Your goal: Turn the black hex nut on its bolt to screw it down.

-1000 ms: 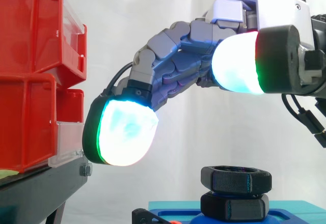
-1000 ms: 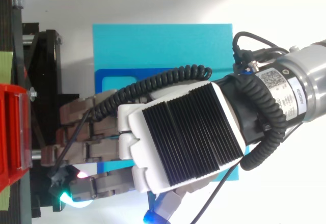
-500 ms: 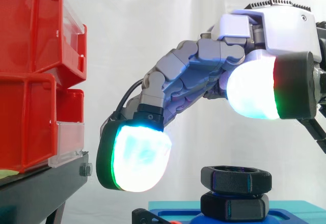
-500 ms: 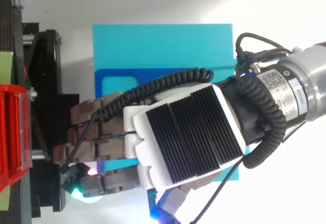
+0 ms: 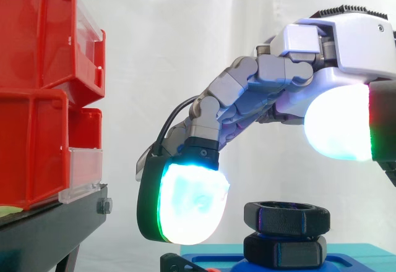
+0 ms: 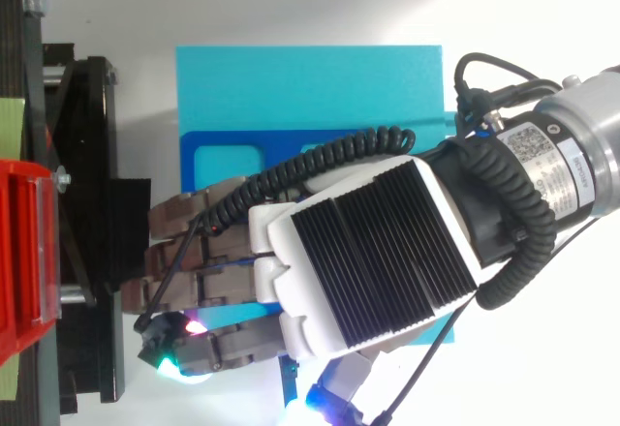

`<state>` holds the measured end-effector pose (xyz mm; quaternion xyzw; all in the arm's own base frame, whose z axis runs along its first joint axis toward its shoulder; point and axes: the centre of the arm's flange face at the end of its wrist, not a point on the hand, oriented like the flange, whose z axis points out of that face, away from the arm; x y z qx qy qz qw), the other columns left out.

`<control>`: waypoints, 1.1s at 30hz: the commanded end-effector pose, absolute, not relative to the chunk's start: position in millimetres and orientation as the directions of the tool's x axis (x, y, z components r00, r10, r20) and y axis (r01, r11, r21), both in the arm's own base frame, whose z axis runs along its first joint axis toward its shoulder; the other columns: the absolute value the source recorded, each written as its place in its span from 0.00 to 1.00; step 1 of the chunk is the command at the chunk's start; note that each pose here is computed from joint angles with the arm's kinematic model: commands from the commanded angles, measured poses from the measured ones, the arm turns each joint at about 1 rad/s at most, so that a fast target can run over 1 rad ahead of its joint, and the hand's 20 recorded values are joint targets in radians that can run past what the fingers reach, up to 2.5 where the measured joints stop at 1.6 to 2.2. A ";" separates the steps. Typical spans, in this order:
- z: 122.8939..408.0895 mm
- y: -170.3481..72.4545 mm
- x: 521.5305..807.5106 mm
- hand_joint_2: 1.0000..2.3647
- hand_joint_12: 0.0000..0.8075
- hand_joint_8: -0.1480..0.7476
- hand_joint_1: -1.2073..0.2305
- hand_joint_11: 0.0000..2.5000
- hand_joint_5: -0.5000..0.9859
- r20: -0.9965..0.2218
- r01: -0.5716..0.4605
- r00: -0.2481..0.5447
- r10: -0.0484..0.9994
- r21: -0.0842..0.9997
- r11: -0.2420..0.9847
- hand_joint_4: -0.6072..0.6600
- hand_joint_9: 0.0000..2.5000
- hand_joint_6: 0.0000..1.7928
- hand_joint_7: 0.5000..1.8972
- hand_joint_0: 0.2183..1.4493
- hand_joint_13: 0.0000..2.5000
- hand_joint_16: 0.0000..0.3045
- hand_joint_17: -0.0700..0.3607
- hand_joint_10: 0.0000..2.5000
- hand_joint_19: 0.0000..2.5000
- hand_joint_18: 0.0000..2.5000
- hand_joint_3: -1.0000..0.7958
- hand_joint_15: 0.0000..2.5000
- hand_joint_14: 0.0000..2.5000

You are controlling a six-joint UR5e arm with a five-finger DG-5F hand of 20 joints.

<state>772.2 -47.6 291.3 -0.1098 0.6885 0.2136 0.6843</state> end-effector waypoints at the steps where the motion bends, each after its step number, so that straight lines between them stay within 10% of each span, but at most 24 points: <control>1: 292.0 -49.0 771.9 0.00 0.45 0.50 0.63 0.14 0.19 -0.991 -0.448 -0.035 0.132 0.133 0.884 0.73 0.19 0.48 0.05 0.24 0.26 0.16 0.42 0.00 0.13 0.21 0.28 0.11 0.00; 33: 292.2 -78.4 764.5 0.00 0.45 0.50 0.62 0.13 0.19 -0.993 -0.477 -0.041 0.114 0.120 0.871 0.73 0.19 0.48 0.05 0.24 0.26 0.16 0.42 0.00 0.13 0.21 0.28 0.11 0.00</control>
